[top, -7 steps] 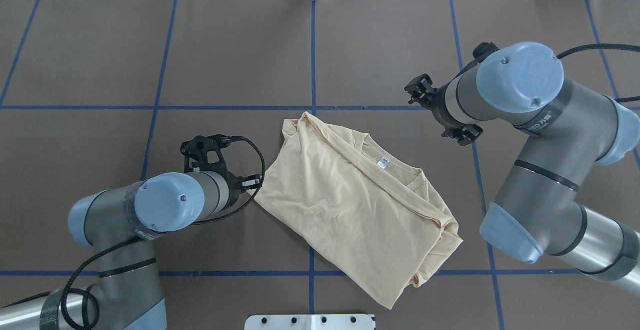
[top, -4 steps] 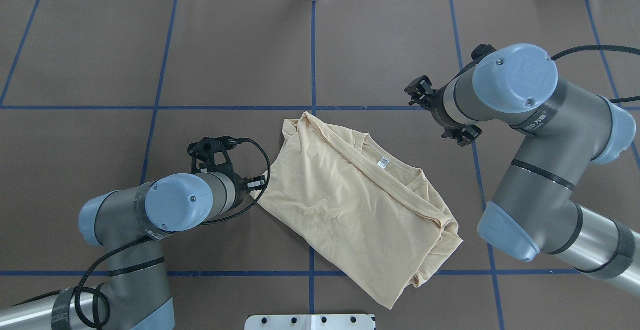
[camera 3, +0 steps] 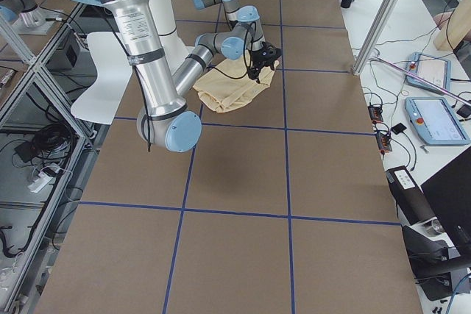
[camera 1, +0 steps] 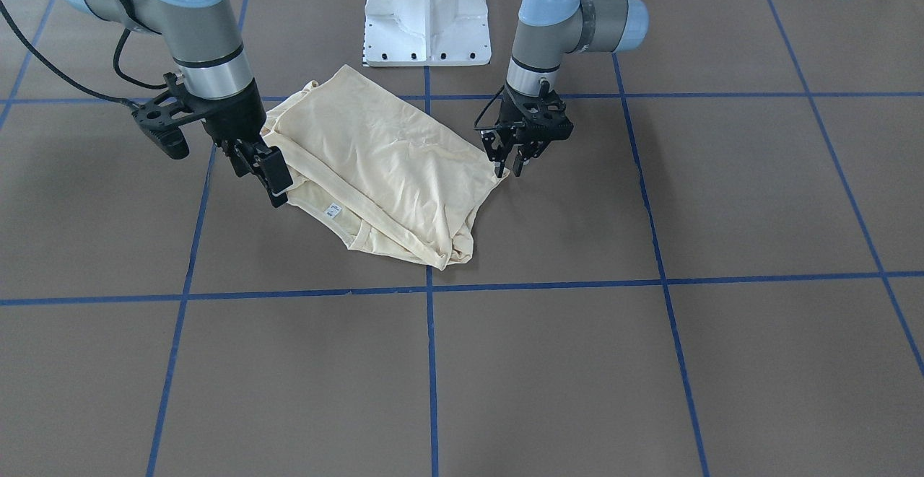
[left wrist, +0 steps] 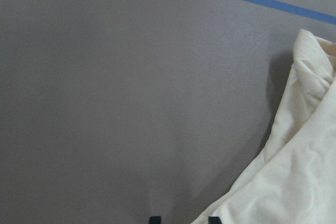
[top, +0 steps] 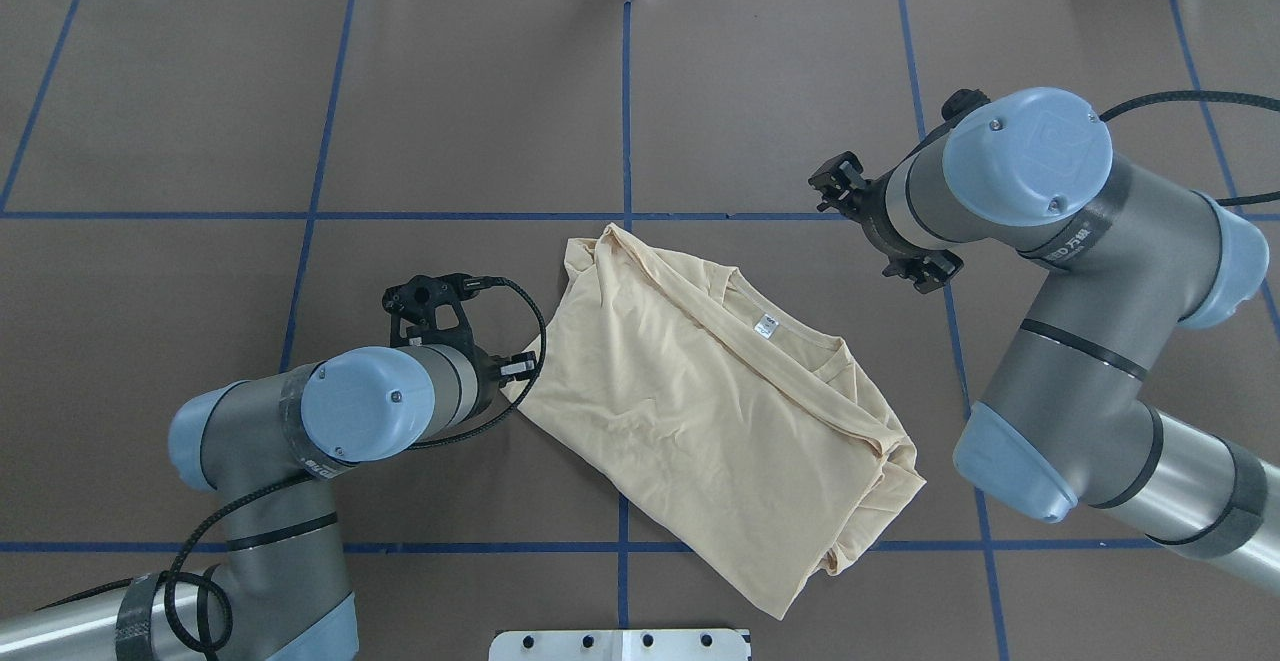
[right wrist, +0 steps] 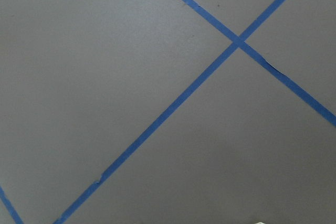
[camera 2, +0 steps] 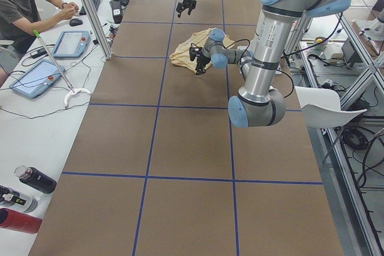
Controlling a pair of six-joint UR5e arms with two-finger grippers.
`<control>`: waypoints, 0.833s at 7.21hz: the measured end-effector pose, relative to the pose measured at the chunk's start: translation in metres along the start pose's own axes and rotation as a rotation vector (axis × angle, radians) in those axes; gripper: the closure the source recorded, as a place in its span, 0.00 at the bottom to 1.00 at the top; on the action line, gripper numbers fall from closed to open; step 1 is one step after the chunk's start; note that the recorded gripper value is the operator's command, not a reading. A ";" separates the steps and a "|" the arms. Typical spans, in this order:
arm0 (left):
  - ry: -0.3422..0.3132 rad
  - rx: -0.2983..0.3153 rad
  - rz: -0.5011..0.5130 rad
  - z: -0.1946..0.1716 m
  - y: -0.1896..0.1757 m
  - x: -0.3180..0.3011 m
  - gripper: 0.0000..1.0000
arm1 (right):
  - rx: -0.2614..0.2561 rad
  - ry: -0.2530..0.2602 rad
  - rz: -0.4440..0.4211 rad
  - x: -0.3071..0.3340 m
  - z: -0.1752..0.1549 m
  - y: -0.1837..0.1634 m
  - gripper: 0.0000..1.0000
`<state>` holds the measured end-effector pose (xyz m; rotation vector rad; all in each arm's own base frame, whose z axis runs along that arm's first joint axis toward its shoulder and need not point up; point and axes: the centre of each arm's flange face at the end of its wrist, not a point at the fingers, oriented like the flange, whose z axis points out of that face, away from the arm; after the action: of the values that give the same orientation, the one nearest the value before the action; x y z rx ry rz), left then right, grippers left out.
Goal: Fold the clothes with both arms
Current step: 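Grasp the shirt edge nearest the left gripper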
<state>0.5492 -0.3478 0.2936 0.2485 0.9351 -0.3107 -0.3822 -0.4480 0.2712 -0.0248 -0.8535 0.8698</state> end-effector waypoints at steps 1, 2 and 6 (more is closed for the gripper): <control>-0.002 -0.002 0.002 0.001 0.002 0.000 0.61 | 0.000 0.000 0.000 0.000 0.000 0.000 0.00; -0.005 -0.004 0.003 0.003 0.003 -0.001 0.62 | 0.000 0.001 0.000 0.000 0.000 0.000 0.00; -0.012 -0.008 0.001 0.005 0.006 -0.001 1.00 | -0.001 0.002 0.001 0.000 0.001 0.000 0.00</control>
<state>0.5548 -0.3439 0.2975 0.2393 0.9239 -0.3073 -0.3830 -0.4484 0.2715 -0.0266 -0.8523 0.8698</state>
